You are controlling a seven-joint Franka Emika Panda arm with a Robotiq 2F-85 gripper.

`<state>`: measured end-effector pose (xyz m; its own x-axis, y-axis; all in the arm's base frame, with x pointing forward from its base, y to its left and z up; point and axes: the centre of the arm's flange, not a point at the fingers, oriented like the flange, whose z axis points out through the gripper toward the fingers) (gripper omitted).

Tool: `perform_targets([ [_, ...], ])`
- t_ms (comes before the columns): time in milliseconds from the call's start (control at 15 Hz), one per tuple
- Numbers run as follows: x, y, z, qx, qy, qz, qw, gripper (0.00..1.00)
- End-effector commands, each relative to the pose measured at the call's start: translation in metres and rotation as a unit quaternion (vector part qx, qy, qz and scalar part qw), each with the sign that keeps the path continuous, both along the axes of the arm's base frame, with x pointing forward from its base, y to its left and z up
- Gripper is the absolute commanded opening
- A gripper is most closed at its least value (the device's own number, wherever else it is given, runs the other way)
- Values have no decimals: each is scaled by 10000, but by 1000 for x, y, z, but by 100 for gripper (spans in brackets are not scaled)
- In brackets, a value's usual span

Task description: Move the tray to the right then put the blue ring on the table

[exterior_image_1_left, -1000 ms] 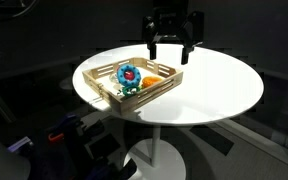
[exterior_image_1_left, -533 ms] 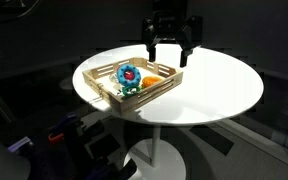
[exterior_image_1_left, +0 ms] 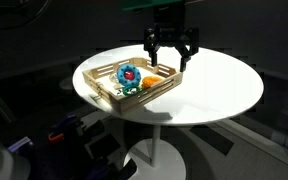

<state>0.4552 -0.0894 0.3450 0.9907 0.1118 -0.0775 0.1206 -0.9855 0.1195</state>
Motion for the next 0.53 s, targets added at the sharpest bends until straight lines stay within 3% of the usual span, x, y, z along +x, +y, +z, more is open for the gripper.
perform_targets([
  [0,12,13,-26,94,-138,33,9999,100],
  [467,20,25,-69,153,-62,153,9997,100],
])
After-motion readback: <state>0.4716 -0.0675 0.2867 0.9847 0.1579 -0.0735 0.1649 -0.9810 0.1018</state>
